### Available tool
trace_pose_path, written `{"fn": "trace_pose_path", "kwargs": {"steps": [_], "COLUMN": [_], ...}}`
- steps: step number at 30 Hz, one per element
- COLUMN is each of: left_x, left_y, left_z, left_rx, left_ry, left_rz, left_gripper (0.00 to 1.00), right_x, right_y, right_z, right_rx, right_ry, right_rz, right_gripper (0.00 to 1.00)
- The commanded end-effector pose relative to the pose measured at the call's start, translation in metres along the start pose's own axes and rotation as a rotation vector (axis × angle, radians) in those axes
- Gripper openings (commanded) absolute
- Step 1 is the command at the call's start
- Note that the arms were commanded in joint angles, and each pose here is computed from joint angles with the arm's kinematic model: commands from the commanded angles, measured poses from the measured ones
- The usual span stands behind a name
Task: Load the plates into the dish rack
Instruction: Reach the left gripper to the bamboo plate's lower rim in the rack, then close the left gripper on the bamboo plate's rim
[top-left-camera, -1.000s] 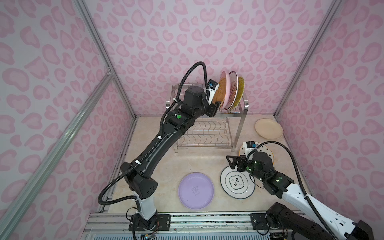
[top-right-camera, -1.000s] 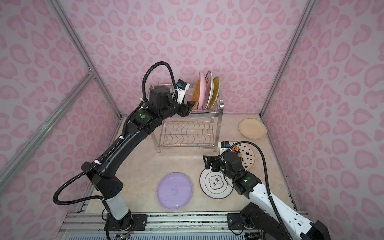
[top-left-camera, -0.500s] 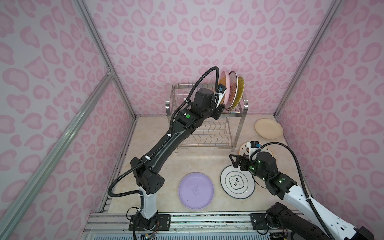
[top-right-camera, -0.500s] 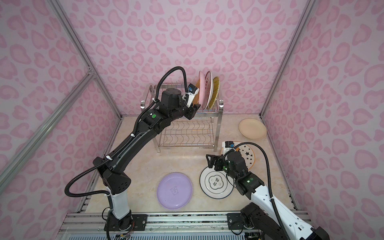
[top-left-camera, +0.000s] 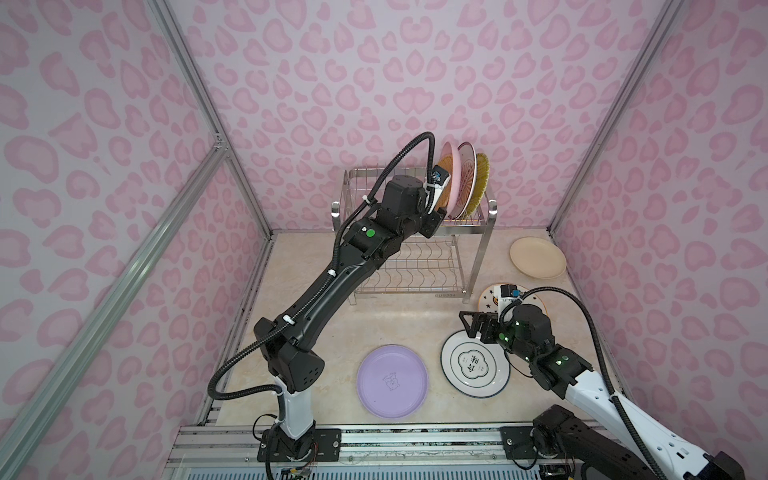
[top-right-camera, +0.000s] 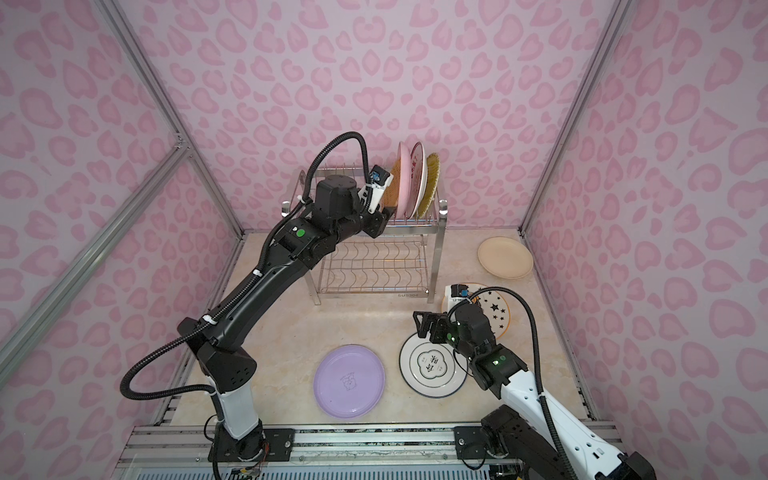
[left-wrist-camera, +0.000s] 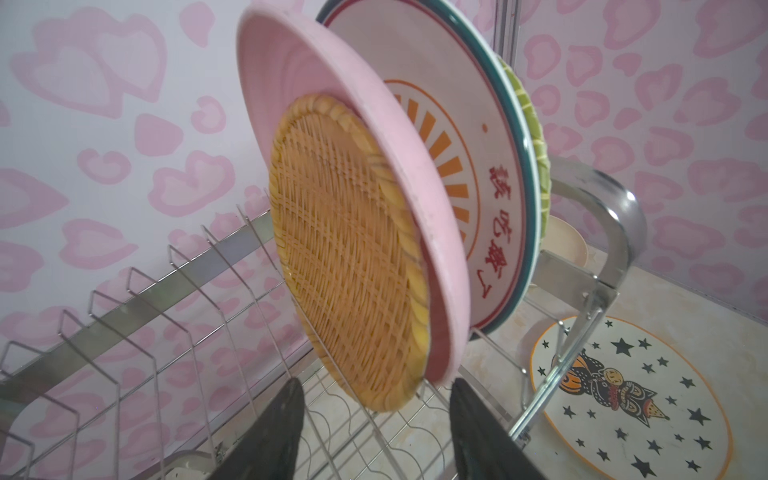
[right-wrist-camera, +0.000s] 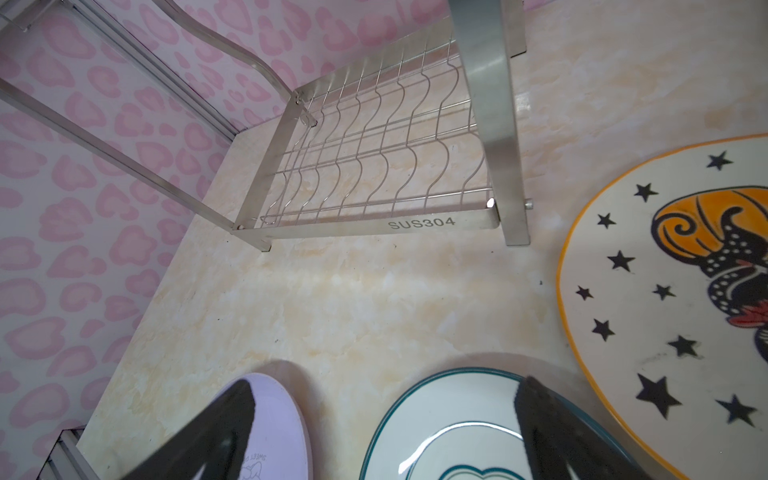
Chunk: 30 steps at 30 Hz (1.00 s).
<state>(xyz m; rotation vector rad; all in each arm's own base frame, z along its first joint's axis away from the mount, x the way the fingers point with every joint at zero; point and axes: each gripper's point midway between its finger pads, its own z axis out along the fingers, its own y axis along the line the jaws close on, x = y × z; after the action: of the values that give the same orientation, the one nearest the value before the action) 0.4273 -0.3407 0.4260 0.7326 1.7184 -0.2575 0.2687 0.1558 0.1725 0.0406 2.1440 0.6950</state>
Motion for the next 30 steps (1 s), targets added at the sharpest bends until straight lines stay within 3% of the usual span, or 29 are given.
{"fn": "trace_pose_path", "kwargs": {"steps": [1,30], "left_x": [-0.012,-0.006], "left_y": [0.007,-0.006], "left_z": [-0.011,0.011], "left_rx": [-0.028,0.030], "left_ry": [-0.037,-0.010], "left_rz": [-0.019,-0.011], "left_gripper": [0.58,0.56], "right_x": [0.000,0.003], "right_y": [0.002,-0.004], "right_z": [0.002,0.005], "right_rx": [-0.014,-0.001], "right_ry": [-0.001,0.010], "right_rz": [0.007,0.021], "right_gripper": [0.97,0.97]}}
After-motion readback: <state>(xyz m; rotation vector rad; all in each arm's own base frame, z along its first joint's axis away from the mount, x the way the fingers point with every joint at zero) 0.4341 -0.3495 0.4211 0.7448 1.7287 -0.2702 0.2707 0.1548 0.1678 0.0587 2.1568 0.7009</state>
